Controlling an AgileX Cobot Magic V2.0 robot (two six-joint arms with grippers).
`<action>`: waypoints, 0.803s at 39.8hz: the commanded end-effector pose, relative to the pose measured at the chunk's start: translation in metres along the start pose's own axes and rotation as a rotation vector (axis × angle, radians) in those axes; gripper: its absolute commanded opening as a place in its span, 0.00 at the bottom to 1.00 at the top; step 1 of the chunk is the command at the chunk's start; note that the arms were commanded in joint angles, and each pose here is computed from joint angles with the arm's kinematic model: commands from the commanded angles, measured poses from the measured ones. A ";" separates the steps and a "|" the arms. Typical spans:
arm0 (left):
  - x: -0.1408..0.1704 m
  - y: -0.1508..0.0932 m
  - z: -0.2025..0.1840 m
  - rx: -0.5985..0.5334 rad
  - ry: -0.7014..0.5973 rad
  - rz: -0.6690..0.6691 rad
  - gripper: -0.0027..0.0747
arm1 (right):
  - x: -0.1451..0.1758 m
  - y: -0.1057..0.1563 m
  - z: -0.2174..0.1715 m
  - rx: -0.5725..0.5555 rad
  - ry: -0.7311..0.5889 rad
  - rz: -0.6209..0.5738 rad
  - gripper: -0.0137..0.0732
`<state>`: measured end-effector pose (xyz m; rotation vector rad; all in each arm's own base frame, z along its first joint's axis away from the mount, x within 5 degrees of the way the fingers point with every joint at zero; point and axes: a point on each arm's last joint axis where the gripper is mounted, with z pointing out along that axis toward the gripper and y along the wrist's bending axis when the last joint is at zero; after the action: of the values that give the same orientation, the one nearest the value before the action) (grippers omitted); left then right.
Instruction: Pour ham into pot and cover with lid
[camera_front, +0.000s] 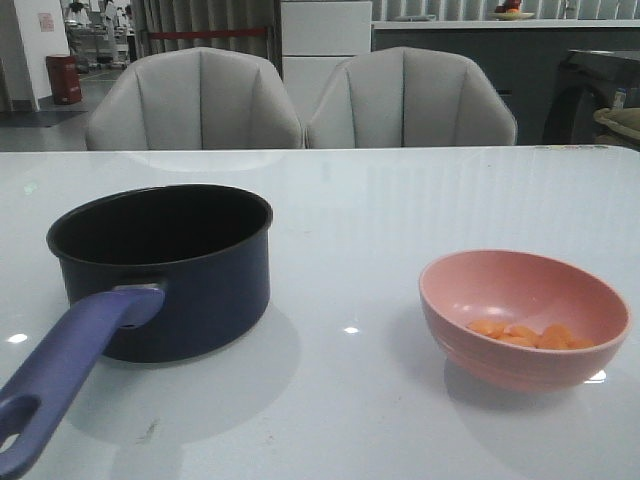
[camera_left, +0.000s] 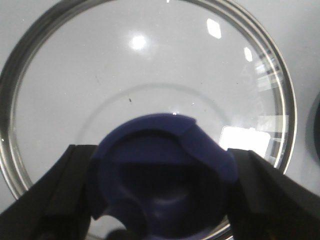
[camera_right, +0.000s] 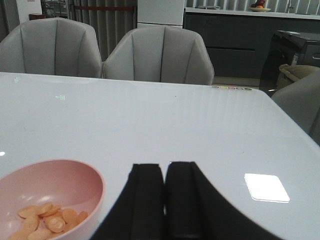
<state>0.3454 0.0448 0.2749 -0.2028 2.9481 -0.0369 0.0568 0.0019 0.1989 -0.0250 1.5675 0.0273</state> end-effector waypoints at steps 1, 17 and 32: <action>0.002 0.001 -0.012 0.010 -0.105 -0.012 0.34 | -0.005 0.000 -0.001 0.006 -0.087 -0.006 0.33; 0.005 -0.006 0.049 0.106 -0.032 -0.007 0.35 | -0.005 0.000 -0.001 0.006 -0.087 -0.006 0.33; 0.003 -0.007 0.084 0.138 0.061 0.016 0.56 | -0.005 0.000 -0.001 0.006 -0.087 -0.006 0.33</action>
<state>0.3561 0.0369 0.1801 -0.1704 3.0400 -0.2301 0.0568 0.0019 0.1989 -0.0250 1.5675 0.0273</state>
